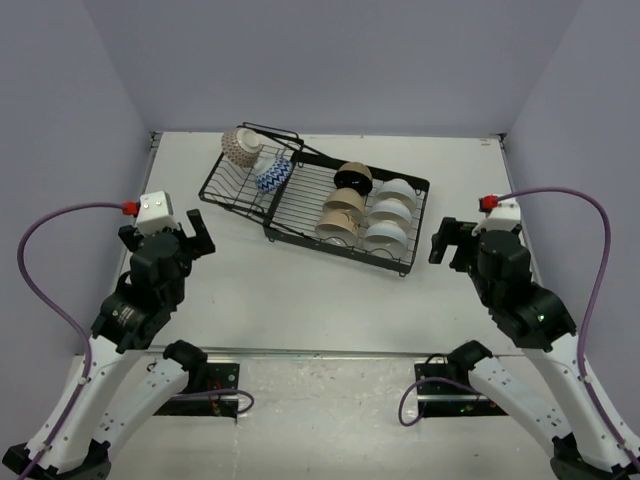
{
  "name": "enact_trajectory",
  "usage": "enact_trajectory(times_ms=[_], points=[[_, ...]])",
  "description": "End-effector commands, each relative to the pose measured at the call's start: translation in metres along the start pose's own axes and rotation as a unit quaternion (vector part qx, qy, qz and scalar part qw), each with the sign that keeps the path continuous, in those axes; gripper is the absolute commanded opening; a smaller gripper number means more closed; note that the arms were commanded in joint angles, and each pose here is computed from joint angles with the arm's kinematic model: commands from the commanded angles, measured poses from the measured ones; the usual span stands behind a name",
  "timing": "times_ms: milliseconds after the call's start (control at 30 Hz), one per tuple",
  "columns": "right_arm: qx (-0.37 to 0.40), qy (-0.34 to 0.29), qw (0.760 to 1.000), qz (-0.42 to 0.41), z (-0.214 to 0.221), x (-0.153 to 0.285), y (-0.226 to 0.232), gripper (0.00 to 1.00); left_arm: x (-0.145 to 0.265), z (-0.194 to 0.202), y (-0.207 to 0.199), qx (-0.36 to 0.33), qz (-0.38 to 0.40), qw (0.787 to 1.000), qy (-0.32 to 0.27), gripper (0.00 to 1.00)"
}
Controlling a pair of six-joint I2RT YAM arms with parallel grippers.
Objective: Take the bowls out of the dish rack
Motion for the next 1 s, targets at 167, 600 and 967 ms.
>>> enact_trajectory(times_ms=[167,600,967], points=[[-0.024,-0.028,0.999,0.011,-0.005,0.002,-0.002,0.99,0.003,-0.01,0.001,0.027,-0.009,0.999,-0.024,1.0],[-0.074,-0.044,0.985,-0.146,-0.016,-0.022,0.047,0.99,0.001,-0.005,0.001,0.034,-0.01,0.999,-0.026,1.0],[-0.191,-0.061,0.872,-0.447,-0.077,-0.061,0.146,0.99,0.001,0.007,0.002,0.039,0.013,0.999,-0.019,1.0]])
Point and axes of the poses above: each gripper's point midway between its finger pads, its own x axis back along the fingers, its own y axis along the line the jaws close on, z = x × y, the point moved 8 cm from there along x, back along the fingers, and after that the axes turned 11 degrees about x, right-handed, at the moved point
